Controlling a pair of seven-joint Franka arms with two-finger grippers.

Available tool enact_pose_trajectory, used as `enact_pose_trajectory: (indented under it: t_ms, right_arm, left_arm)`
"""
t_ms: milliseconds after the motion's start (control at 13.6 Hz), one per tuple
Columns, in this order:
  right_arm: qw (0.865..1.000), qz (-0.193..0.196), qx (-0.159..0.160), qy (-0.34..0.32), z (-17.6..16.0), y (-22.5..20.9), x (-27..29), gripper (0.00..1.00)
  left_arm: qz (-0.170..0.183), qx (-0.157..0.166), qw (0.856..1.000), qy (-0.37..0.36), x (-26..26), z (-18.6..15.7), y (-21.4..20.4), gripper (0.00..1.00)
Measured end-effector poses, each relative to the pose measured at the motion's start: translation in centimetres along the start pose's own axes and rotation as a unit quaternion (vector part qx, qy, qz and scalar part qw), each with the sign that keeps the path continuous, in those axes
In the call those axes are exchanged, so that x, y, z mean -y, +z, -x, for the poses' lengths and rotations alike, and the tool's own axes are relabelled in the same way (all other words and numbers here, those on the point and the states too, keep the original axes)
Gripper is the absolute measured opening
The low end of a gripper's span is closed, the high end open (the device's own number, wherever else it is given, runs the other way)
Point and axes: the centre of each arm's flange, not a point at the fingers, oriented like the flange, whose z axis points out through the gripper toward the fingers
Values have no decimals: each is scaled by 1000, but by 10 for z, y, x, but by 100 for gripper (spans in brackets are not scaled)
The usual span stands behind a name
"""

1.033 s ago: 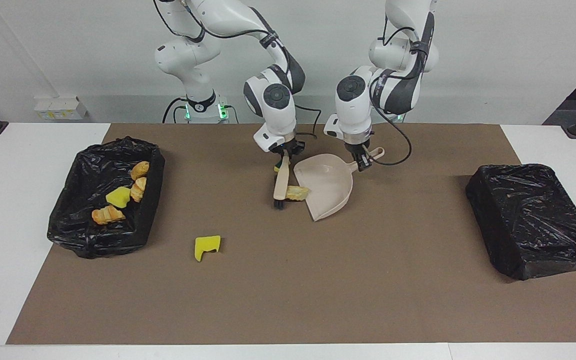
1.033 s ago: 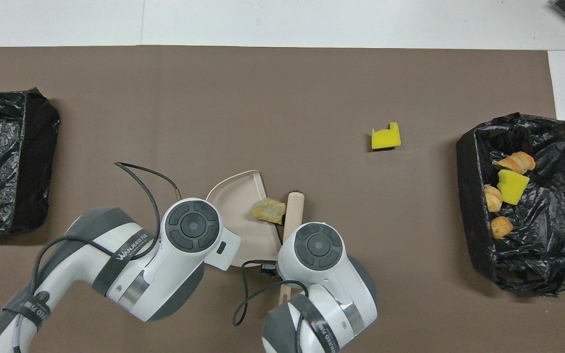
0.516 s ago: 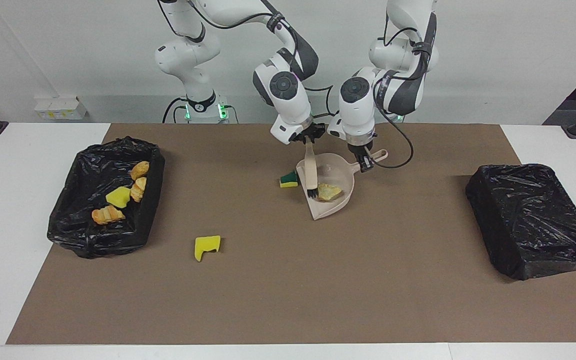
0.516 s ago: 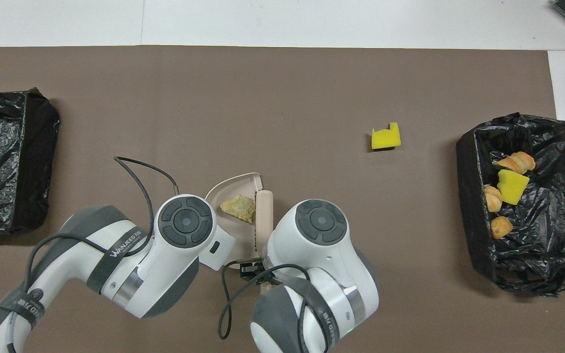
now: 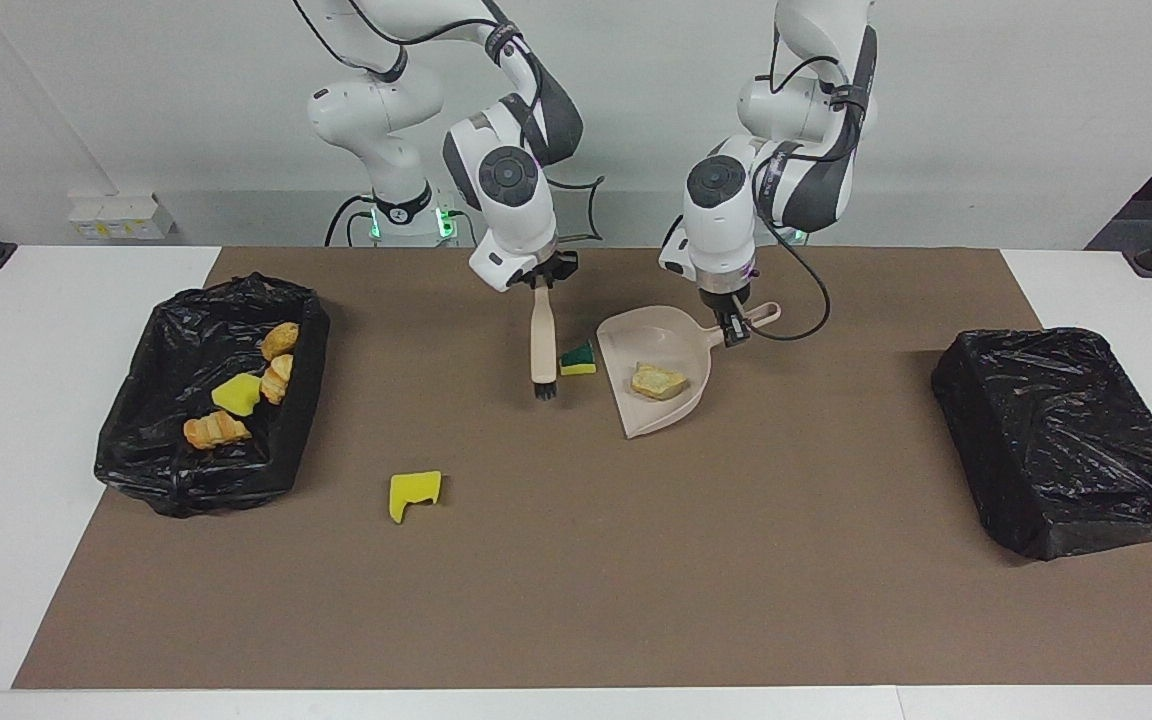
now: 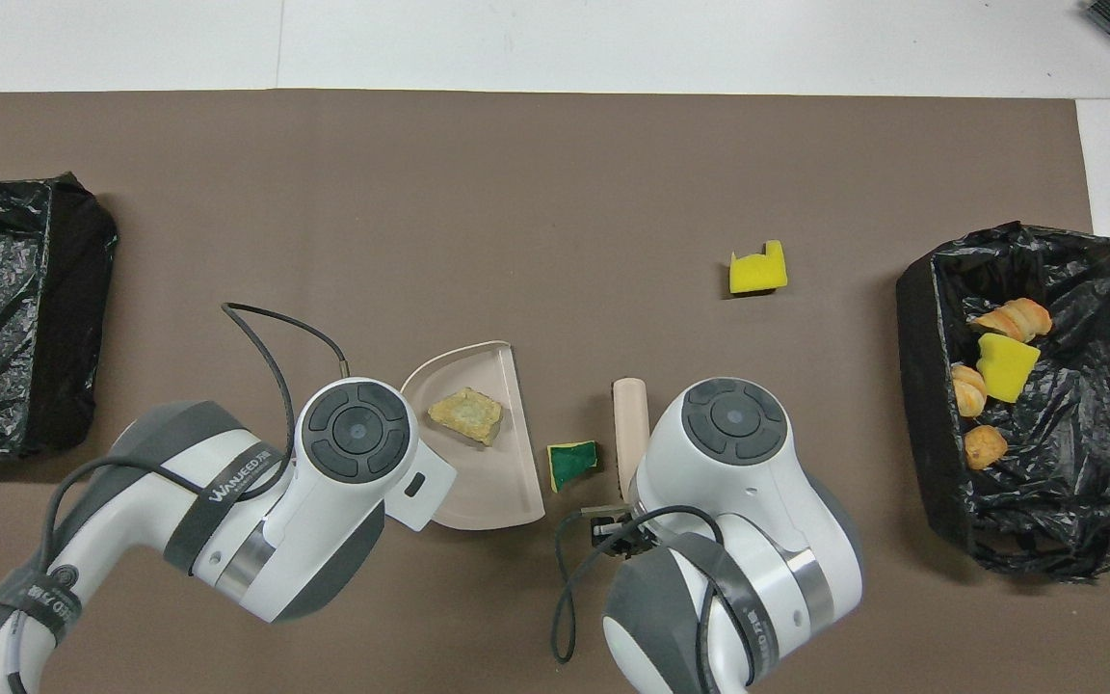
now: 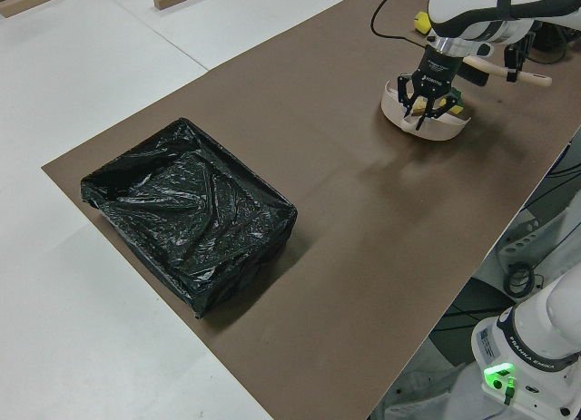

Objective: Sweep and dump trash in bin
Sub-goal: 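Carry the brush toward the yellow sponge with the right gripper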

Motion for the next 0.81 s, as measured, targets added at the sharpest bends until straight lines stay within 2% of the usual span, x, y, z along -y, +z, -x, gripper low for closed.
enact_pose_trajectory:
  t_ms: [295,443,811]
  right_arm:
    - [1000,9,-15,-18,12,34,13,26]
    - [999,-6,-23,-36,21,45,39,26]
    - [987,-142,-9,-77,23,41,75,26]
  left_arm:
    - [1,5,1000,11,-11,-1,5,31]
    - [-3,5,1000,18,-23,0,10,31]
    - [-6,6,1000,21,-33,4,14,31]
